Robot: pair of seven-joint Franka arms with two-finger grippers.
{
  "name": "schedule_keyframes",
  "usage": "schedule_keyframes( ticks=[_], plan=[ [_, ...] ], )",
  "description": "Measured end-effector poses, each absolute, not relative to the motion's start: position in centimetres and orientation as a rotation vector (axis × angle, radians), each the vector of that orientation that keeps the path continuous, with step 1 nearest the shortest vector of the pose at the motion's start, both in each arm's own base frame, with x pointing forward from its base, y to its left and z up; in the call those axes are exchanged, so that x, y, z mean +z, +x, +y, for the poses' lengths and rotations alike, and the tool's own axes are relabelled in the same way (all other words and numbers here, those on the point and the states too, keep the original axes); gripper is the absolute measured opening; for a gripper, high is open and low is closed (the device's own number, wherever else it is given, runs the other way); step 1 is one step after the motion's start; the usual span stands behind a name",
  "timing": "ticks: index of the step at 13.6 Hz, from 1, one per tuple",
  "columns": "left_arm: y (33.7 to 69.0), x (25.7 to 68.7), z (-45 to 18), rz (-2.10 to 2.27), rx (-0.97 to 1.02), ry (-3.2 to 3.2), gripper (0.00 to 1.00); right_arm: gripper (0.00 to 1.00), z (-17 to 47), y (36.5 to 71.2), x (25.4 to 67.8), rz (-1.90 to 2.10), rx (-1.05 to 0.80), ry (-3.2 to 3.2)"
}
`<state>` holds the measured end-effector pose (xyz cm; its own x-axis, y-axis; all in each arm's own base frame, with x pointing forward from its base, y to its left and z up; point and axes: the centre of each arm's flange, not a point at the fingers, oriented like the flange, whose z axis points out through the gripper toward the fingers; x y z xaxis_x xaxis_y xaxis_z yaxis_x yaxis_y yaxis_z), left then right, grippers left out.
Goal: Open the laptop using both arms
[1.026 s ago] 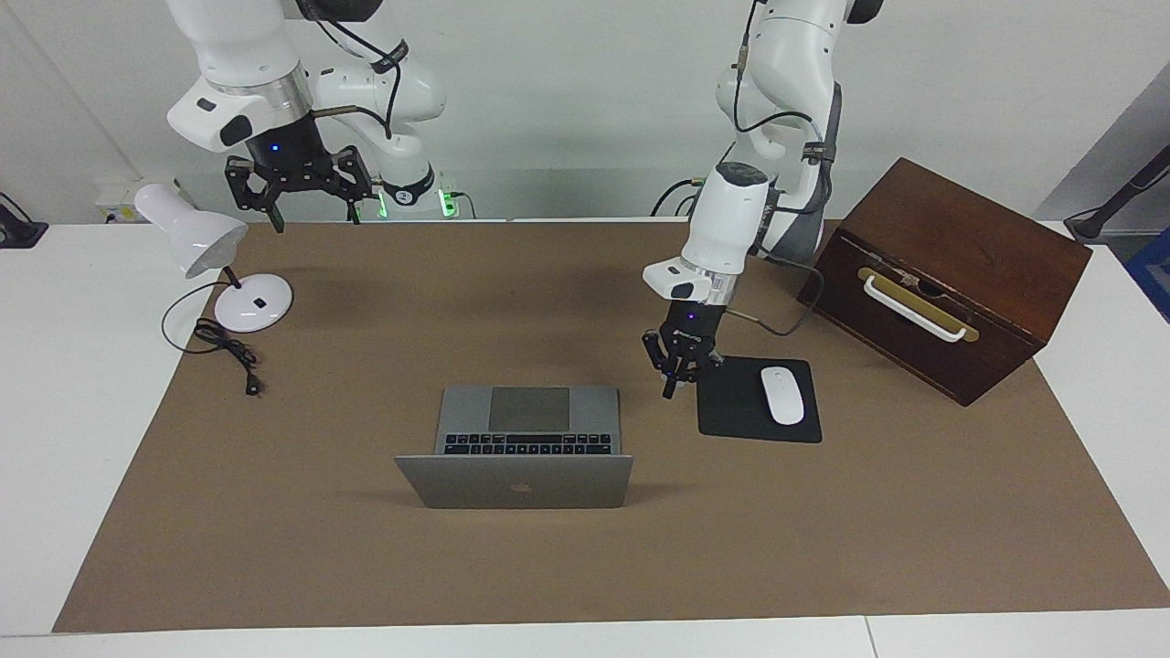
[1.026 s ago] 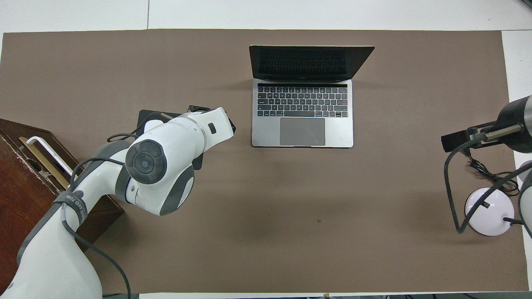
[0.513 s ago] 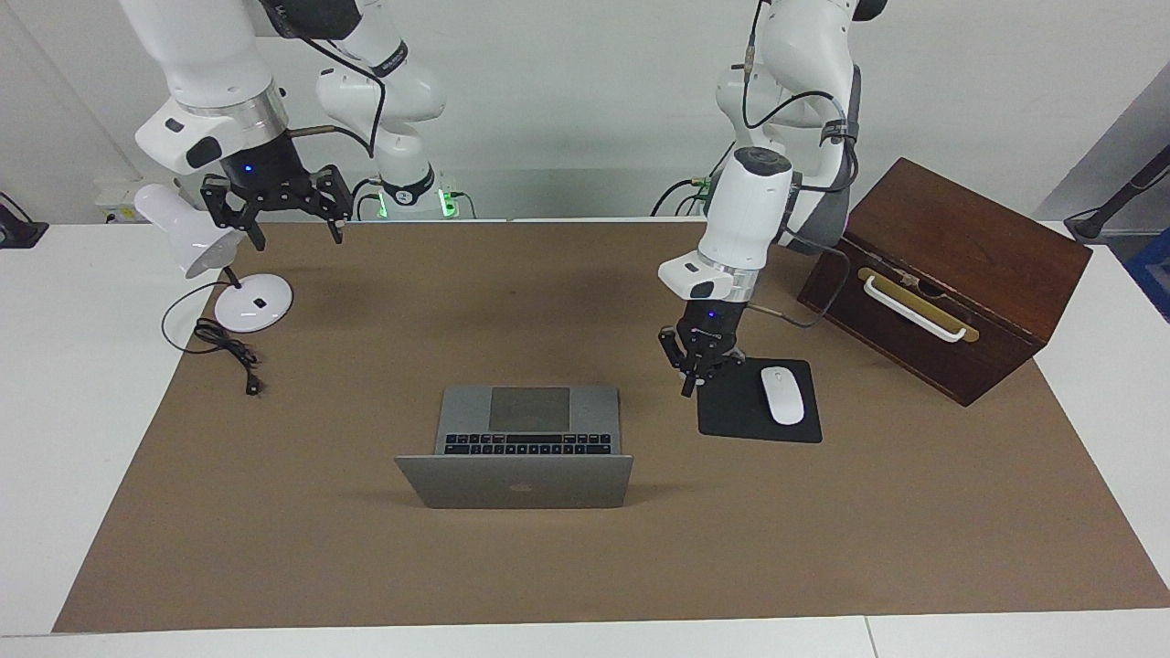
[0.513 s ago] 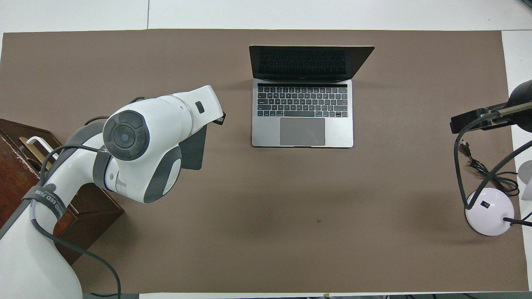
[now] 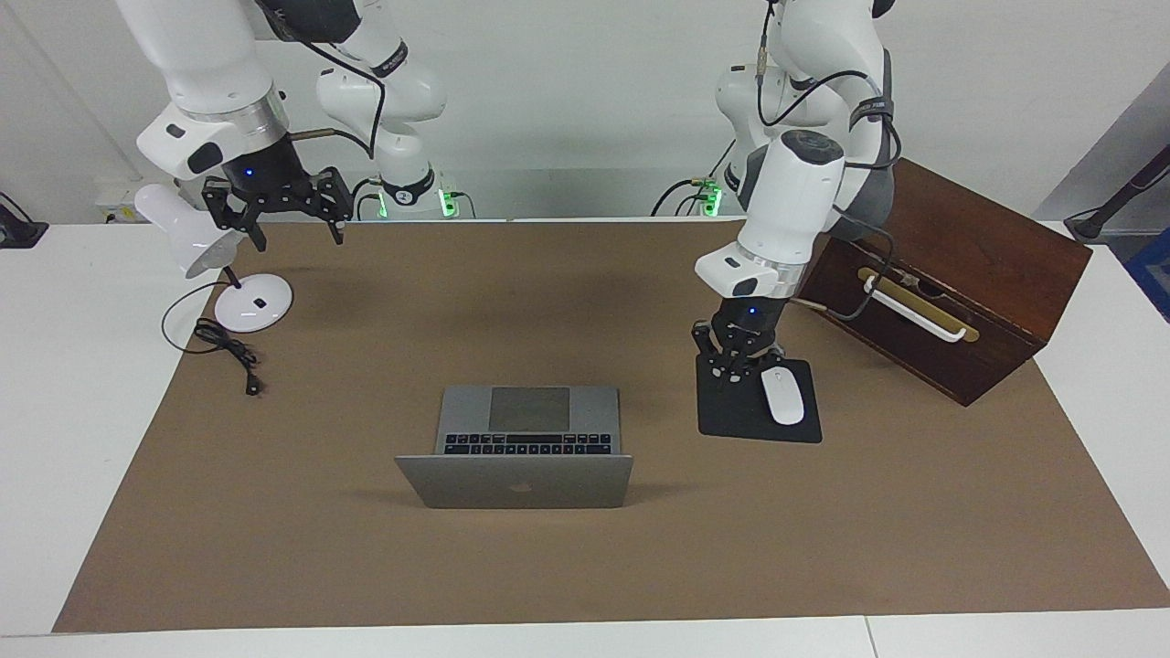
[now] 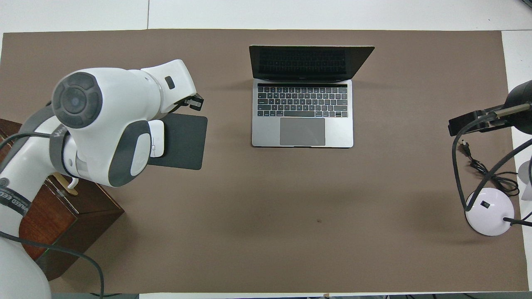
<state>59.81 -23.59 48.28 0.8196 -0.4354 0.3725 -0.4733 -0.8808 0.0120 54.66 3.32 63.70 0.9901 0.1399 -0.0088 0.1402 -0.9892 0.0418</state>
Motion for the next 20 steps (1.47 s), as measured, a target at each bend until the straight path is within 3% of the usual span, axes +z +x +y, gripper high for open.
schedule_keyframes(
  ticks=[8,20],
  plan=[
    [60.7,53.8,-15.9,-0.762,0.481,2.933,0.01,1.00,3.4,54.7,64.0,0.218,-0.001,3.092],
    [56.3,60.6,-5.6,-0.770,0.307,2.992,0.01,1.00,3.1,55.2,65.4,0.167,0.052,3.096]
  ],
)
